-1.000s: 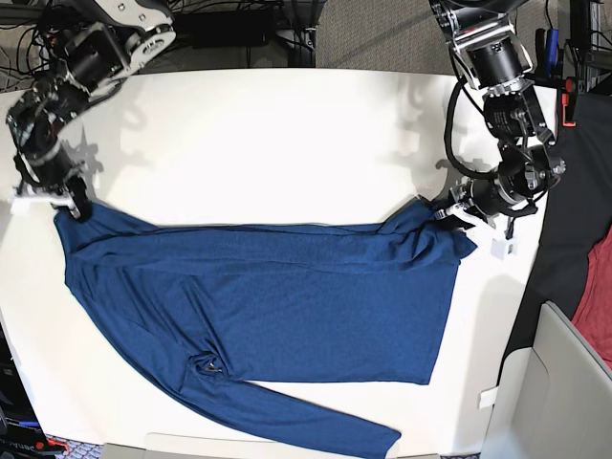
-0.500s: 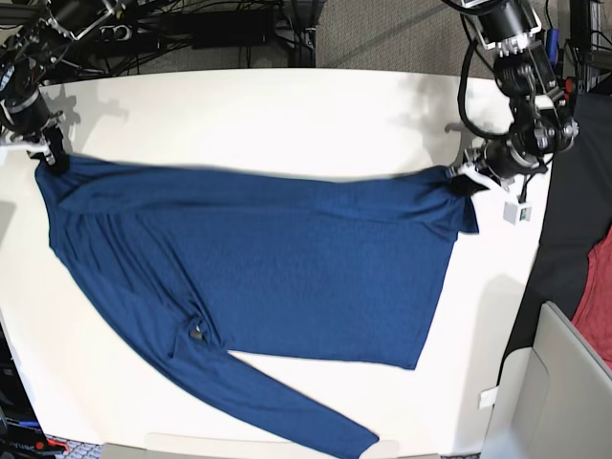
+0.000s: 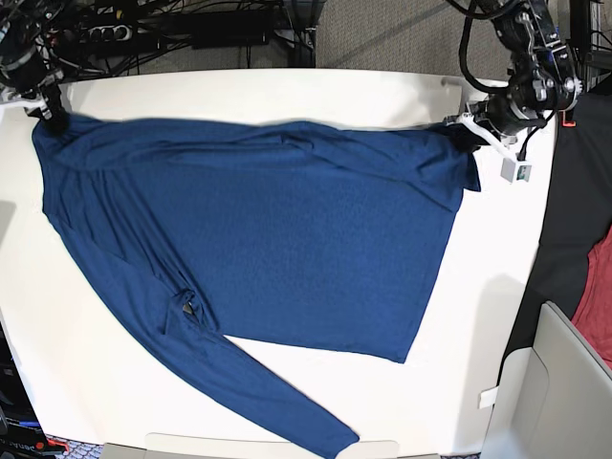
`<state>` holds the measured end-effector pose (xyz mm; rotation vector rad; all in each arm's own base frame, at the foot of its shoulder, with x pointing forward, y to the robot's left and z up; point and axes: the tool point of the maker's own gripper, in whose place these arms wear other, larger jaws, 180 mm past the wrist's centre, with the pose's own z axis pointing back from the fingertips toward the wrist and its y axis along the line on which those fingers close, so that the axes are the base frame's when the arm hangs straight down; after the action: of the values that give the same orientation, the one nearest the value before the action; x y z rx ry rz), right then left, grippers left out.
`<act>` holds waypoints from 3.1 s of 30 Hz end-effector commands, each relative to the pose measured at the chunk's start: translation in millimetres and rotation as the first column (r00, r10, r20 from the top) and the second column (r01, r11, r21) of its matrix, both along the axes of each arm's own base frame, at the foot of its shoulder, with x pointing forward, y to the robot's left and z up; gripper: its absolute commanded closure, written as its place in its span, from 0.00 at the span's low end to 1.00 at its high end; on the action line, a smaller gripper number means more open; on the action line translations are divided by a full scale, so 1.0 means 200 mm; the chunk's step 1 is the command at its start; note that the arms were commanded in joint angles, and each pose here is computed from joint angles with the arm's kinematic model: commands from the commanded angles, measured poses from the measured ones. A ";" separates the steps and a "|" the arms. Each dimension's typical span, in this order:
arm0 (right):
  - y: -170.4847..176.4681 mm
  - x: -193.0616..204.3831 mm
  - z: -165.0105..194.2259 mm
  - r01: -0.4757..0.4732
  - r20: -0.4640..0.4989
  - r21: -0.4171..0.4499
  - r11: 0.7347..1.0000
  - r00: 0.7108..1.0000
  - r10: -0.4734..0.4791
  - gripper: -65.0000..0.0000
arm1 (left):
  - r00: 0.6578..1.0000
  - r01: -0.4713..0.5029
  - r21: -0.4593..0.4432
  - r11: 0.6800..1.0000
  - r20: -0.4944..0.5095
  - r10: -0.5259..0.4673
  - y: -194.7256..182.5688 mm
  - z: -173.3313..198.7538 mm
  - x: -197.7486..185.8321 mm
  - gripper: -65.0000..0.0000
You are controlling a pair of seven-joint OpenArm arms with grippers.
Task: Fold the T-shirt properly
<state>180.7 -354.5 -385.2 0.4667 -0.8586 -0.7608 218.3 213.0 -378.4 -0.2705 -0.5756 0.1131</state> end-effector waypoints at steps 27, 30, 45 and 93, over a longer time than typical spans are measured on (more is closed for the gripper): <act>-0.13 -0.07 0.16 0.061 0.099 -0.011 0.998 0.993 -0.060 0.99 | 0.979 -0.008 0.082 0.997 0.202 -0.009 0.12 0.32 0.24 0.97; -0.13 -0.08 0.15 0.079 0.109 -0.001 0.997 0.991 -0.079 0.99 | 0.974 -0.011 0.080 0.997 0.226 -0.007 0.12 0.36 0.29 0.97; -0.18 -0.27 0.04 0.234 0.095 0.101 0.967 0.965 -0.243 0.88 | 0.990 -0.010 0.054 0.998 0.144 0.002 0.08 0.23 0.15 0.97; -0.05 -0.27 0.10 0.064 0.093 0.035 0.997 0.993 -0.067 0.67 | 0.998 0.032 -0.229 0.973 -0.049 -0.044 -0.14 0.03 -0.24 0.79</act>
<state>122.3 -357.4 -379.0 0.5182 -0.9110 -0.8437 169.3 185.2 -377.8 -0.4942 -0.4915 0.1574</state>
